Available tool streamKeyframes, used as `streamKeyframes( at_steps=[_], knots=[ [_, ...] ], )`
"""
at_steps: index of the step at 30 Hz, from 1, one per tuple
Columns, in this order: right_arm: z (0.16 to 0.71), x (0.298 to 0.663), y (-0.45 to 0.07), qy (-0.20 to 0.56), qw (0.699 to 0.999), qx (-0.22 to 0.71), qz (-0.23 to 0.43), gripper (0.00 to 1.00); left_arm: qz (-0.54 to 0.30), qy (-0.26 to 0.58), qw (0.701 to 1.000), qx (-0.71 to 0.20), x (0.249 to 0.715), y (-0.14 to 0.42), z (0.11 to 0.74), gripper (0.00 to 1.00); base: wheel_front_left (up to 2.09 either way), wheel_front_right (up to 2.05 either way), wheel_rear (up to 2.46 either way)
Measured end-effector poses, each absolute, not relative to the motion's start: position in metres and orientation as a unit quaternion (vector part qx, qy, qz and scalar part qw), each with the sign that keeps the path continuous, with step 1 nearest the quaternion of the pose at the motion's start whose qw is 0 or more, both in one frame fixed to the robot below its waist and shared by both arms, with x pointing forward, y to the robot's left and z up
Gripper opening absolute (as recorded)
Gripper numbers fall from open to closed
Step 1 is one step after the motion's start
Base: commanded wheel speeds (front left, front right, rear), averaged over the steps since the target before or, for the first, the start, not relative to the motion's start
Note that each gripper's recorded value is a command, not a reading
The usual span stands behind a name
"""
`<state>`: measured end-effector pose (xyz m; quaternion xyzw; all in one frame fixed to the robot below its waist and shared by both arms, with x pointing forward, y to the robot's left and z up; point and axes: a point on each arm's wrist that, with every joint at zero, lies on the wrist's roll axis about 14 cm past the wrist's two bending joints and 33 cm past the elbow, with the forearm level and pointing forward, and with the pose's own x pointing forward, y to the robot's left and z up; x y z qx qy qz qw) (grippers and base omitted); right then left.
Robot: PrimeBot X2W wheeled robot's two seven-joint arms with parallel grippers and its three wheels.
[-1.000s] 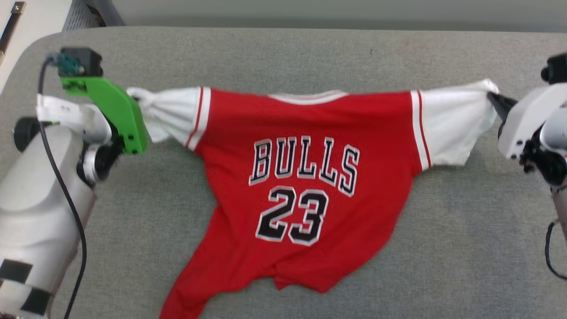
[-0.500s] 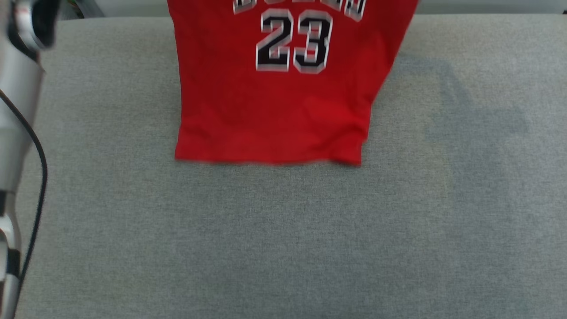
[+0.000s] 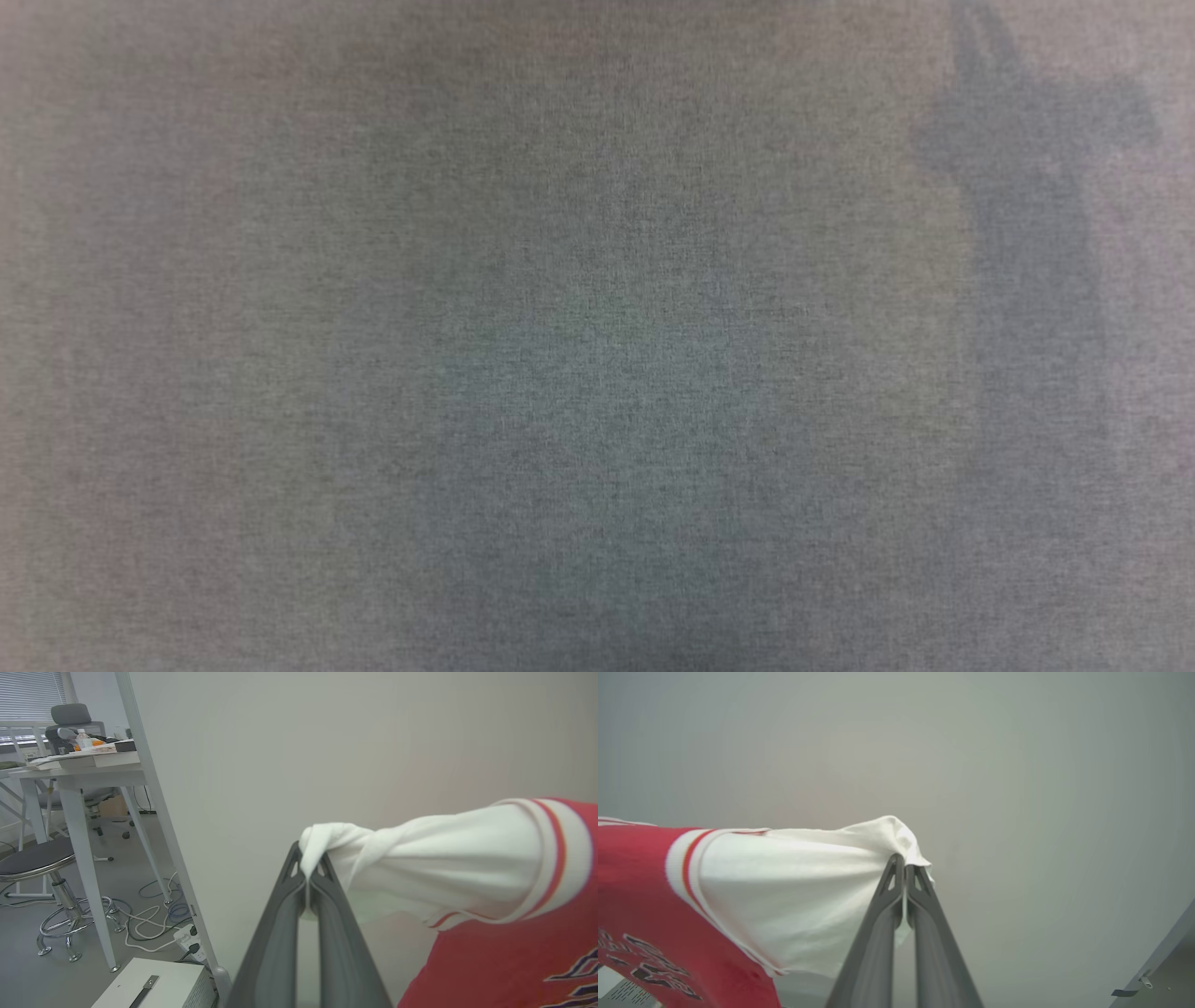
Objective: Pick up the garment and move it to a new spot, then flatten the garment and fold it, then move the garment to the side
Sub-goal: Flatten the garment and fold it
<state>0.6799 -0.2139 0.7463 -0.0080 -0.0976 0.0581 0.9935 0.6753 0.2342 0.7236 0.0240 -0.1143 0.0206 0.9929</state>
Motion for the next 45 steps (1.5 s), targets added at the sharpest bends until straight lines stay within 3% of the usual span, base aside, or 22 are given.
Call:
streamKeyframes(
  at_steps=[10,19,32,45],
  knots=[
    [0.659,0.712,-0.207,-0.026,0.997,-0.01,0.07,0.0,0.014,-0.023,0.999,-0.021,0.71,0.229,0.621,0.0,0.0,0.0,0.0],
    [0.579,0.7,-0.203,0.055,0.995,0.007,0.084,0.0,0.006,0.082,0.994,-0.068,0.697,0.224,0.526,0.0,0.0,0.0,0.0],
    [0.475,0.62,-0.203,0.156,0.981,0.065,0.097,0.0,0.006,0.212,0.97,-0.119,0.607,0.22,0.417,0.0,0.0,0.0,0.0],
    [0.443,0.524,-0.206,0.186,0.971,0.11,0.099,0.0,0.032,0.208,0.968,-0.135,0.512,0.244,0.402,0.0,0.0,0.0,0.0]
  ],
)
